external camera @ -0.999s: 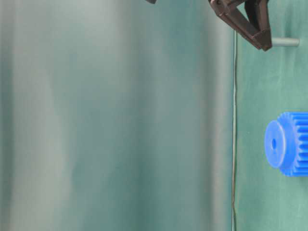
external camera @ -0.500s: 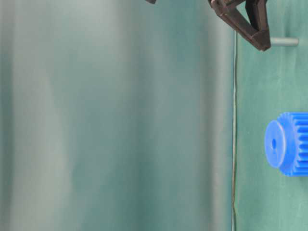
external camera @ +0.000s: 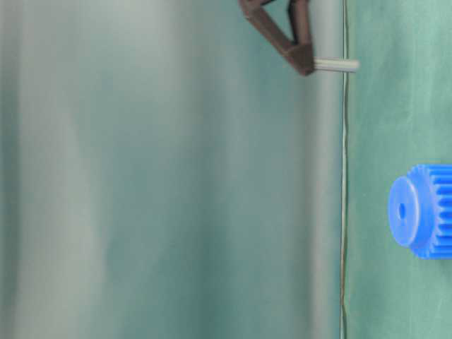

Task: Insert the shaft placed at a random location into the center hole of the medium gear at another random location.
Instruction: 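Lift the shaft and carry it left toward the blue gear, then align the held shaft above the blue gear's center hole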

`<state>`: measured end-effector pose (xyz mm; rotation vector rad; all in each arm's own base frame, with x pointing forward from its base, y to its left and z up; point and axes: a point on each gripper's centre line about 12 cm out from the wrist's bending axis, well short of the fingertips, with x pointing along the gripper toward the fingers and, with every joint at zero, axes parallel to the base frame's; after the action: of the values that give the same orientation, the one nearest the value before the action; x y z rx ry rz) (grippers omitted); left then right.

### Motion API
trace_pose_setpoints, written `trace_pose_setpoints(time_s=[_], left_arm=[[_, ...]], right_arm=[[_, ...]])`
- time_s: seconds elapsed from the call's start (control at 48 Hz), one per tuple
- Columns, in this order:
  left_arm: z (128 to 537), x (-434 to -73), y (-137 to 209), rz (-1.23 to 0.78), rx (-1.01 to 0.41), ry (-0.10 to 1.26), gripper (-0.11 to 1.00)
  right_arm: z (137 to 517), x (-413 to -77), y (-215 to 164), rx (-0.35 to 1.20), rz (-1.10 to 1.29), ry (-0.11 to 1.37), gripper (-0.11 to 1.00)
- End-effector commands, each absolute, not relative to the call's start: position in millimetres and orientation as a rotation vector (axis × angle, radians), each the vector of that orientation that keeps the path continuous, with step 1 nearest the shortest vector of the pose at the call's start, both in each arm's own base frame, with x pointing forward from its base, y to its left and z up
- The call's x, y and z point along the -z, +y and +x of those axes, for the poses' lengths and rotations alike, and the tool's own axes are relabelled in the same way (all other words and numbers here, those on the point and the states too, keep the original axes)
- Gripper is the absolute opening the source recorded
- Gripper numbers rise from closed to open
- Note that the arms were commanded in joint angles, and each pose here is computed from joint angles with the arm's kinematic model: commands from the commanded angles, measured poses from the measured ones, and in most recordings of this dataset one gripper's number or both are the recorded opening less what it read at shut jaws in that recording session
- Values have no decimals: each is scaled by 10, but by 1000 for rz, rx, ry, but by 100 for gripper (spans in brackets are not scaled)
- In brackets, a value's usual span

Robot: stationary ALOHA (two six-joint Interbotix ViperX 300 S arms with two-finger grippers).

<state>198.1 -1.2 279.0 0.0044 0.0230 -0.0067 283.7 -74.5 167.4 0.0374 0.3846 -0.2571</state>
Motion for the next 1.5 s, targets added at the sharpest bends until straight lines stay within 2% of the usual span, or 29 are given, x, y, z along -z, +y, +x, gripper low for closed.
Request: trace_pose_setpoints(time_s=[0.0, 0.354, 0.916, 1.478], left_arm=[[2005, -2876, -16, 6, 9, 3, 0], [2005, -2876, -16, 6, 9, 3, 0], [2003, -2879, -15, 6, 9, 2, 0], [2000, -2882, -15, 6, 9, 0, 0]], right_arm=[[2867, -1794, -742, 253, 28, 361, 13], [2983, -1790, -739, 243, 29, 358, 13], [3837, -1880, -591, 155, 12, 336, 13], [4192, -1798, -579, 139, 10, 349, 13]])
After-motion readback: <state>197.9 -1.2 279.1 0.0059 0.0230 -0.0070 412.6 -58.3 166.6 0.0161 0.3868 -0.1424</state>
